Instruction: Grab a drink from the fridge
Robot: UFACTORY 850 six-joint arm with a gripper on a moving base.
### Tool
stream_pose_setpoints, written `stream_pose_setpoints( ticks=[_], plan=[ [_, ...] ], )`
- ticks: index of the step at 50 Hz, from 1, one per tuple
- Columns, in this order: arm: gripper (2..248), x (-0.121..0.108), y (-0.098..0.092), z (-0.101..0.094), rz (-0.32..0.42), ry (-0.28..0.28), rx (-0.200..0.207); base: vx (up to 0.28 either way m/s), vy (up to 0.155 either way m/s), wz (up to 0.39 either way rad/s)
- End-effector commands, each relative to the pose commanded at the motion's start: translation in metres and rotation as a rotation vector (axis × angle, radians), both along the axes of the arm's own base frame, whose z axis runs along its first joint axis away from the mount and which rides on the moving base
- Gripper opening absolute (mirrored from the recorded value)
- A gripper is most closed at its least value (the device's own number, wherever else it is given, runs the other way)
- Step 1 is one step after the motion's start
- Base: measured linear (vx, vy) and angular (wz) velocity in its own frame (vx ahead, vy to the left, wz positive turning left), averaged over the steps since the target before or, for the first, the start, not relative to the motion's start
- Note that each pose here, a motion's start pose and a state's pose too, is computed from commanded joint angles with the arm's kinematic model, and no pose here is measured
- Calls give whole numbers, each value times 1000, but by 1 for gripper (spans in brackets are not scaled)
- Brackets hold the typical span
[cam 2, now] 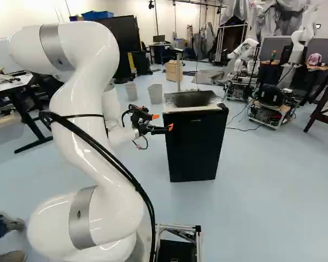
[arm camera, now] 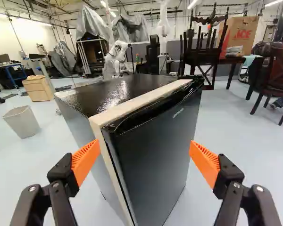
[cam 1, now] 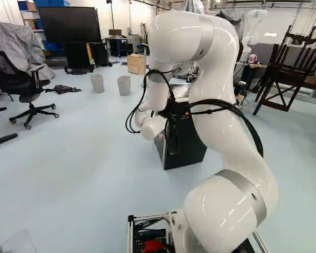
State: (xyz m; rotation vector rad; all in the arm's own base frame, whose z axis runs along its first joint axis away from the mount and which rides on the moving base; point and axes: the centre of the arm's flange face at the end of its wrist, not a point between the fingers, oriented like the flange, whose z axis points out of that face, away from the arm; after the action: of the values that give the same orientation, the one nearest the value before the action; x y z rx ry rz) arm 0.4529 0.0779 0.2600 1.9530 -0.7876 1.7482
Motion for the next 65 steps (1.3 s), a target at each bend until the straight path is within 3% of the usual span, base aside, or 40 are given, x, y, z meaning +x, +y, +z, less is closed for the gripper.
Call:
stream_pose_setpoints(
  ticks=[35, 54, 65],
  plan=[
    [247, -38, -10, 3, -49, 38, -9, 0, 0, 0],
    [247, -56, 13, 5, 17, 51, -16, 0, 0, 0],
    [247, -53, 28, 4, 48, 44, -14, 0, 0, 0]
  ],
)
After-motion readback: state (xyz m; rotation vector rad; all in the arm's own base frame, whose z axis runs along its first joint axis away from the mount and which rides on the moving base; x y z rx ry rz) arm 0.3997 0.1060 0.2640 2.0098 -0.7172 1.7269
